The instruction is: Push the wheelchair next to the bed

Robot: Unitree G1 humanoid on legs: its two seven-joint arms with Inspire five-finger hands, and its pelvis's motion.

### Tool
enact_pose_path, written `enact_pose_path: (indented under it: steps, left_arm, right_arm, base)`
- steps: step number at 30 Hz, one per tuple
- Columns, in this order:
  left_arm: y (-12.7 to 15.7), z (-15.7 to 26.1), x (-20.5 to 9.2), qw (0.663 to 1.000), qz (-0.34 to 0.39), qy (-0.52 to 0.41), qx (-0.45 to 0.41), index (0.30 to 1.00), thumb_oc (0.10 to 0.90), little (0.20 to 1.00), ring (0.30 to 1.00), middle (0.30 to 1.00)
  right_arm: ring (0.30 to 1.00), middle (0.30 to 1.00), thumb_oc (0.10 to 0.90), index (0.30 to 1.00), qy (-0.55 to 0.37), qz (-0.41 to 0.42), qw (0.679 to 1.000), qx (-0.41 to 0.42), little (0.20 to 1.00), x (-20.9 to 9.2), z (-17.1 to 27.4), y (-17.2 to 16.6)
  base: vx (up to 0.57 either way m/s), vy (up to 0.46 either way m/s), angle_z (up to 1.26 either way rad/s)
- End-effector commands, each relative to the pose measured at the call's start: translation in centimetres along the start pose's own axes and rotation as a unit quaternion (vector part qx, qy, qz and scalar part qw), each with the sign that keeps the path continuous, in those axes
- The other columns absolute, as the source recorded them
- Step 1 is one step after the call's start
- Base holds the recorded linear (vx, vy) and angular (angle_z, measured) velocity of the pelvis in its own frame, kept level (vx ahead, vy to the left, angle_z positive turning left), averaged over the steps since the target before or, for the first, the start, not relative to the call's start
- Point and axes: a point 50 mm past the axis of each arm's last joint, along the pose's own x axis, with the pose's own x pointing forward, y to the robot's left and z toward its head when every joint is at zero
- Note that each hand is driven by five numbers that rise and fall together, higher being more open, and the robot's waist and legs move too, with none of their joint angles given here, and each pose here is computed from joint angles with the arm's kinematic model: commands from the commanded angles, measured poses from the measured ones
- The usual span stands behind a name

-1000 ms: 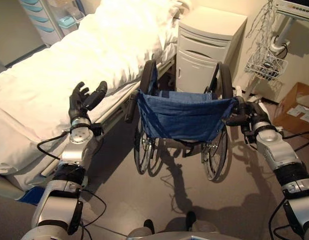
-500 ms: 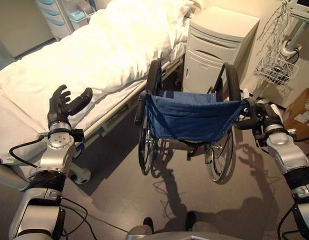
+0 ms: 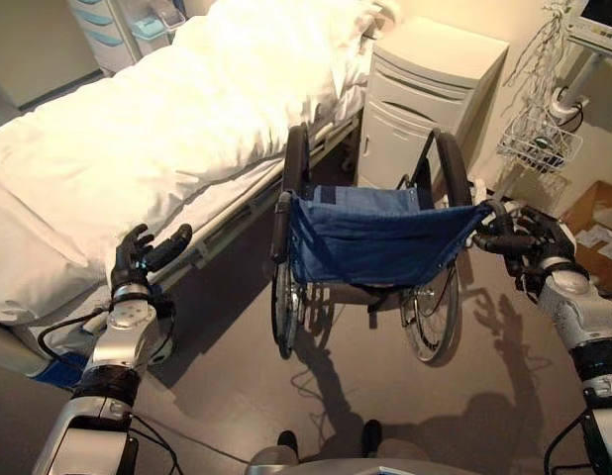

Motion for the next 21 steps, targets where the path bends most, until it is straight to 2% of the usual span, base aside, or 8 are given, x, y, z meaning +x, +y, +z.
enact_pose_path:
  steps: [1,4,10,12,16,21]
  left_arm:
    - [1.2,3.5,0.8,0.996,0.026,-0.085,-0.017,0.900,0.800,0.900,0.900,0.900]
    - [0.6,3.2,0.7,0.996,0.021,-0.081,-0.017,0.900,0.800,0.900,0.900,0.900]
    - [-0.3,2.0,0.2,0.998,0.014,-0.065,-0.017,0.900,0.800,0.900,0.900,0.900]
    - [-0.4,1.4,0.0,0.998,0.012,-0.058,-0.017,0.900,0.800,0.900,0.900,0.900]
    - [-0.3,-0.3,-0.5,0.999,0.007,-0.038,-0.016,0.900,0.800,0.900,0.900,0.900]
    - [0.2,-2.2,-1.0,1.000,0.005,-0.015,-0.014,0.900,0.800,0.900,0.900,0.900]
  right_arm:
    - [0.900,0.900,0.800,0.900,-0.086,-0.112,0.982,0.122,0.900,0.0,4.1,-5.0]
    - [0.900,0.900,0.800,0.900,-0.083,-0.102,0.967,0.217,0.900,-0.1,3.1,-3.9]
    - [0.900,0.900,0.800,0.900,-0.092,-0.051,0.946,0.308,0.900,-0.6,2.5,-1.4]
    - [0.900,0.900,0.800,0.900,-0.104,-0.004,0.935,0.338,0.900,-1.1,2.8,-0.2]
    - [0.900,0.900,0.800,0.900,-0.164,0.156,0.897,0.379,0.900,-2.9,4.1,2.7]
    - [0.900,0.900,0.800,0.900,-0.222,0.248,0.842,0.424,0.900,-4.6,5.8,3.4]
  base:
    - [0.00,0.000,0.00]
    - [0.00,0.000,0.00]
    - [0.00,0.000,0.00]
    - [0.00,0.000,0.00]
    - [0.00,0.011,-0.07]
    - [0.00,-0.002,-0.06]
